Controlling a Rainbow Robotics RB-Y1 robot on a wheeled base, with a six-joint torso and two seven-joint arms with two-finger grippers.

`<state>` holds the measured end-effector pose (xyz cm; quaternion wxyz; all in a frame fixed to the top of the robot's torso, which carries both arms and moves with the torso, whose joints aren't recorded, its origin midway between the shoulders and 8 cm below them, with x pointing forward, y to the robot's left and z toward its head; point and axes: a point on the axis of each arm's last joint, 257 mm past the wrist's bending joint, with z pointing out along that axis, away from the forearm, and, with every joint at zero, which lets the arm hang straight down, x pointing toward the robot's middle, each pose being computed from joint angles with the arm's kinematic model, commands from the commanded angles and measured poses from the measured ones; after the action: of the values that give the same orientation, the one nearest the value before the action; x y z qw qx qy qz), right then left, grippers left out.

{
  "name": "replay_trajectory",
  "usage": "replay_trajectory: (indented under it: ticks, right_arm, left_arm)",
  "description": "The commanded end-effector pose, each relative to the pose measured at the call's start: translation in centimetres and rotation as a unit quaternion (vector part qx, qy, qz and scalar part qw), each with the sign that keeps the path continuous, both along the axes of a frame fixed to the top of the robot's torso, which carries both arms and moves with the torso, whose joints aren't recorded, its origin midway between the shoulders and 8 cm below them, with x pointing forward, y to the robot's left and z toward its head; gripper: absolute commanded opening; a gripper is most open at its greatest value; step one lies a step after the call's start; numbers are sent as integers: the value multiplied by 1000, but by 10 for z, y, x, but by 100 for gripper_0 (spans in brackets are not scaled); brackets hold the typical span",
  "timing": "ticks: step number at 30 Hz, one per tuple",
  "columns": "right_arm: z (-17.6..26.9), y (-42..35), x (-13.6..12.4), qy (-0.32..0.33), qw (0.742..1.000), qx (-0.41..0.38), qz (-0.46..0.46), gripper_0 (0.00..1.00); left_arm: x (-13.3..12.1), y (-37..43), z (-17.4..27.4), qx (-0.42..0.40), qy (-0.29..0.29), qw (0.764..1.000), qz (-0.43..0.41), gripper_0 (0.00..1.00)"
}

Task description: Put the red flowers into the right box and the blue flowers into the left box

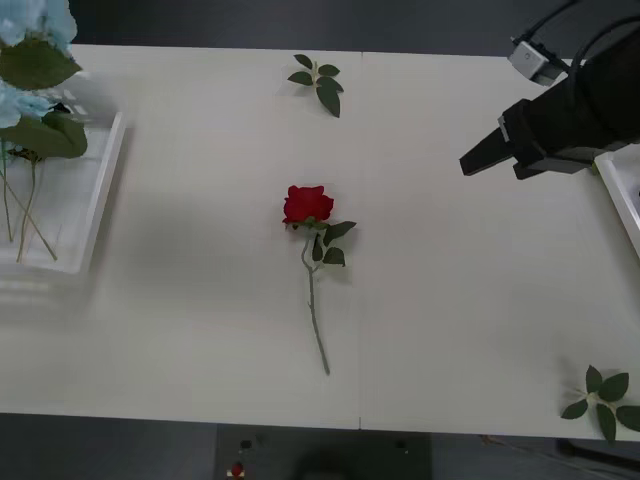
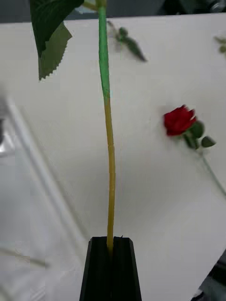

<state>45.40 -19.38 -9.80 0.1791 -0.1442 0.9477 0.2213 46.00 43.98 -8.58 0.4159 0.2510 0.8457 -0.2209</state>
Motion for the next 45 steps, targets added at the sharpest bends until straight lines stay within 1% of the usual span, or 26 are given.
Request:
replay_trajectory:
  ticks: [1, 3, 5, 6, 7, 9, 10, 12, 13, 14, 18, 19, 22, 25, 30, 34, 39, 42, 45]
  right_arm:
    - [24, -5, 11, -68, 995, -52, 49, 100]
    - [19, -7, 13, -90, 988, -78, 96, 100]
    - [17, -11, 18, -121, 976, -101, 153, 100]
    - [15, -15, 22, -139, 965, -114, 190, 100]
    - [14, -18, 24, -148, 959, -122, 207, 100]
    - [12, -33, 32, -181, 935, -148, 267, 100]
    - [12, -37, 33, -187, 929, -153, 280, 100]
    - [12, -53, 37, -208, 906, -169, 327, 100]
    - [11, -55, 37, -212, 901, -171, 338, 100]
    - [13, -62, 39, -223, 889, -177, 359, 100]
    - [13, -71, 39, -260, 846, -180, 429, 100]
    - [13, -70, 38, -271, 834, -171, 449, 100]
    - [14, -67, 36, -284, 822, -160, 468, 100]
    - [14, -67, 36, -285, 822, -159, 468, 100]
    - [19, -58, 35, -295, 822, -142, 466, 100]
    - [32, -35, 30, -316, 825, -91, 459, 100]
    - [43, -17, 27, -334, 826, -53, 451, 100]
    - [47, -12, 24, -337, 827, -35, 449, 100]
    - [48, -5, 17, -336, 827, -16, 451, 100]
  left_arm:
    - [5, 64, 23, 52, -4, 995, 87, 0]
    - [5, 91, 31, 81, -3, 989, 126, 0]
    - [5, 109, 40, 110, -3, 981, 158, 0]
    - [5, 120, 44, 127, -2, 976, 177, 0]
    - [5, 124, 46, 136, -1, 973, 186, 0]
    - [4, 135, 47, 156, 12, 964, 216, 0]
    - [4, 138, 46, 158, 15, 962, 223, 0]
    - [8, 142, 42, 157, 26, 954, 254, 0]
    - [9, 143, 40, 155, 27, 952, 261, 0]
    - [13, 143, 36, 151, 30, 949, 275, 0]
    - [34, 136, 12, 123, 28, 943, 309, 0]
    - [42, 129, 0, 111, 26, 942, 316, 0]
    - [56, 121, -17, 96, 19, 940, 328, 0]
    - [67, 115, -35, 93, 12, 936, 339, 0]
    - [75, 113, -62, 89, 9, 934, 347, 0]
    - [84, 113, -90, 85, -5, 929, 359, 0]
    - [94, 112, -125, 83, -33, 924, 372, 0]
    - [97, 112, -138, 81, -48, 921, 379, 0]
    - [96, 112, -144, 84, -48, 921, 378, 0]
